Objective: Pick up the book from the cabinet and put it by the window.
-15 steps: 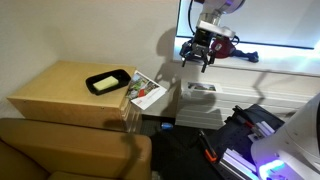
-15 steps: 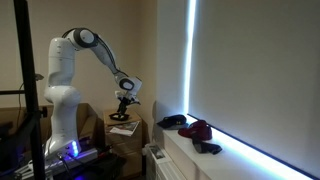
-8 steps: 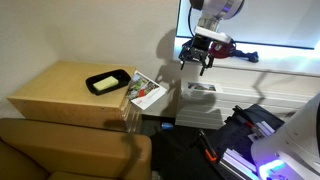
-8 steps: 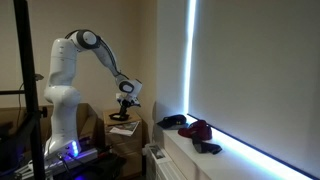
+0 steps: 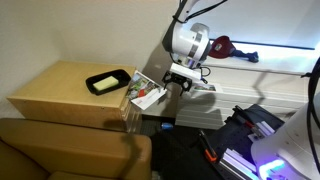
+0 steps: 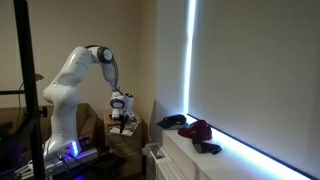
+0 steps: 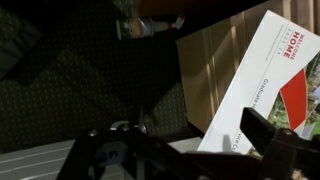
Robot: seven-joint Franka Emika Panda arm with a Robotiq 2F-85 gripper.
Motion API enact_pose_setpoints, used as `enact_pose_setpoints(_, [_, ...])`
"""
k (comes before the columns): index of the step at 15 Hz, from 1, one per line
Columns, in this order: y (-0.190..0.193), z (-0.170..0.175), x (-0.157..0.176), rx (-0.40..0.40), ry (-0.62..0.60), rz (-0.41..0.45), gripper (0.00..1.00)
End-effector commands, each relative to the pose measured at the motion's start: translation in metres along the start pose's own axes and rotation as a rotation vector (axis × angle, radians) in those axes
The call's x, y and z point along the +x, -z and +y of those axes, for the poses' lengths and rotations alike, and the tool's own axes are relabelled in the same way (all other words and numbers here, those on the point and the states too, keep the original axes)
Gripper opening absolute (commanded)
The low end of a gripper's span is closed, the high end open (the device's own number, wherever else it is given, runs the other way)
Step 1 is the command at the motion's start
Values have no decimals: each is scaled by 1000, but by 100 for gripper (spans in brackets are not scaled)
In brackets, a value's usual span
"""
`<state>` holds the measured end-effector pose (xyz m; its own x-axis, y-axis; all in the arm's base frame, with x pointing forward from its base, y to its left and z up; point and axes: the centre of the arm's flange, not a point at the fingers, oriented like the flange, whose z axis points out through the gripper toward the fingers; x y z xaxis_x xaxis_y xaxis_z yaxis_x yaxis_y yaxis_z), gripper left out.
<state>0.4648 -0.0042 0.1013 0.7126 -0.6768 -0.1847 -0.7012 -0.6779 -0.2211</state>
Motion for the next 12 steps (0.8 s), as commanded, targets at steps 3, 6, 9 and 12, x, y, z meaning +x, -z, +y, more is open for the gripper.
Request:
enact_pose_setpoints(3, [-24,-22,-4,15,-5,62,100])
enact_pose_setpoints(6, [-24,-20,-3,12,-8,64,100])
enact_pose_setpoints(9, [-40,-24,6,172,-111,188,100])
enact_pose_setpoints(12, [-50,-29,0,286,-195,275,100])
